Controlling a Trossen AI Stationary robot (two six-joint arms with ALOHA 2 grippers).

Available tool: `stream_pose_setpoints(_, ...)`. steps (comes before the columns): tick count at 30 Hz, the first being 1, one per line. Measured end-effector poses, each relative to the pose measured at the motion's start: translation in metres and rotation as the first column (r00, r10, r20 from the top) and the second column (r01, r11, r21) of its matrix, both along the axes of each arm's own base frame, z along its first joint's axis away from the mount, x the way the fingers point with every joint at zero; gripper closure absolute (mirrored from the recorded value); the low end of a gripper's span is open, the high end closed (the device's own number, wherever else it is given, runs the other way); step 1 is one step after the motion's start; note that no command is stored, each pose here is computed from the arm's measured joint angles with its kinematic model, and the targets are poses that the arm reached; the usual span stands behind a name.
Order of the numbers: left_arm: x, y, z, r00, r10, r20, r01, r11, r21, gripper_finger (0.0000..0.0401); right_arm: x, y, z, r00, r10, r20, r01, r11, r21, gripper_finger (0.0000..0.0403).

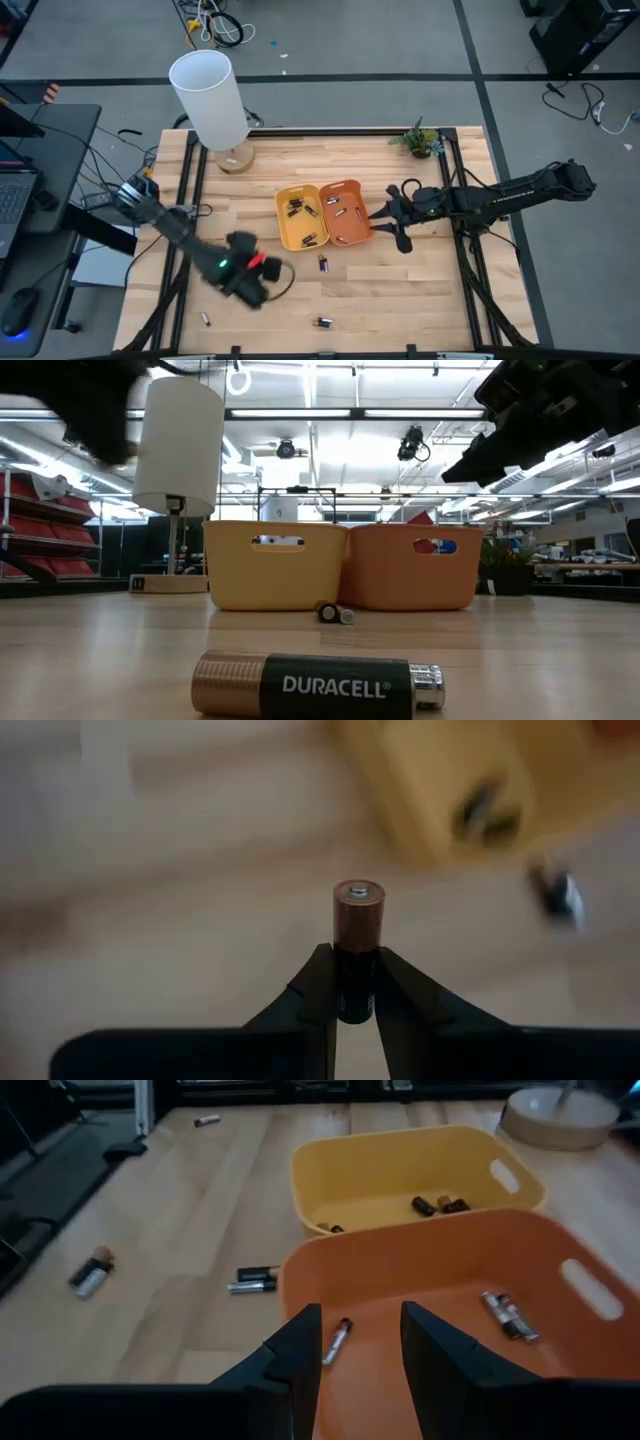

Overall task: Sort batteries
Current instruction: Put the bottom left black battery into the yellow bin

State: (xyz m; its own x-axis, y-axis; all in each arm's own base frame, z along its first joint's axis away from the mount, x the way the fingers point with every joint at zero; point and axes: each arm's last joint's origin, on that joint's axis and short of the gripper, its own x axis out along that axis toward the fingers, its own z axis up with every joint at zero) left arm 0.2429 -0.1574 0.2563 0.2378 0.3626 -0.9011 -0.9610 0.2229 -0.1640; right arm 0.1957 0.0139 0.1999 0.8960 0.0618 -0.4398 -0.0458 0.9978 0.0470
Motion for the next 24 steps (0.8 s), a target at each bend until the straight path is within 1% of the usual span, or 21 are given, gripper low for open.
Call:
stream_pose_setpoints(2, 0.011, 0.013, -0.002, 1.000, -0.013, 0.012, 0.012, 0.998, 0.060, 0.0345, 0.000, 0.000, -0.001, 1.000, 0.000, -0.008, 0.000, 1.000, -0.007, 0.0278)
stream_pose_setpoints(4, 0.022, 0.024, -0.006, 0.999, -0.045, 0.005, 0.045, 0.994, 0.100, 0.0345, -0.001, 0.000, -0.002, 1.000, 0.000, -0.025, -0.001, 1.000, -0.008, 0.0278)
stream_pose_setpoints(8, 0.041, 0.053, -0.008, 0.996, -0.086, -0.031, 0.090, 0.982, 0.168, 0.0345, -0.003, 0.000, -0.006, 0.998, 0.009, -0.068, -0.011, 1.000, -0.026, 0.0279)
stream_pose_setpoints(14, 0.069, 0.097, -0.009, 0.990, -0.135, -0.030, 0.138, 0.959, 0.249, 0.0345, -0.003, 0.000, -0.005, 0.998, 0.013, -0.057, -0.015, 0.999, -0.035, 0.0277)
stream_pose_setpoints(17, 0.090, 0.116, -0.020, 0.983, -0.184, -0.028, 0.184, 0.944, 0.272, 0.0345, -0.003, 0.000, -0.005, 0.998, 0.011, -0.054, -0.013, 0.999, -0.031, 0.0277)
stream_pose_setpoints(20, 0.106, 0.129, -0.027, 0.972, -0.237, 0.004, 0.228, 0.941, 0.251, 0.0344, -0.003, 0.000, -0.005, 0.998, -0.001, -0.059, 0.001, 1.000, -0.011, 0.0279)
stream_pose_setpoints(24, 0.113, 0.139, -0.034, 0.955, -0.296, -0.019, 0.293, 0.932, 0.213, 0.0324, -0.003, -0.001, -0.005, 0.998, -0.032, -0.057, 0.031, 0.999, -0.017, 0.0278)
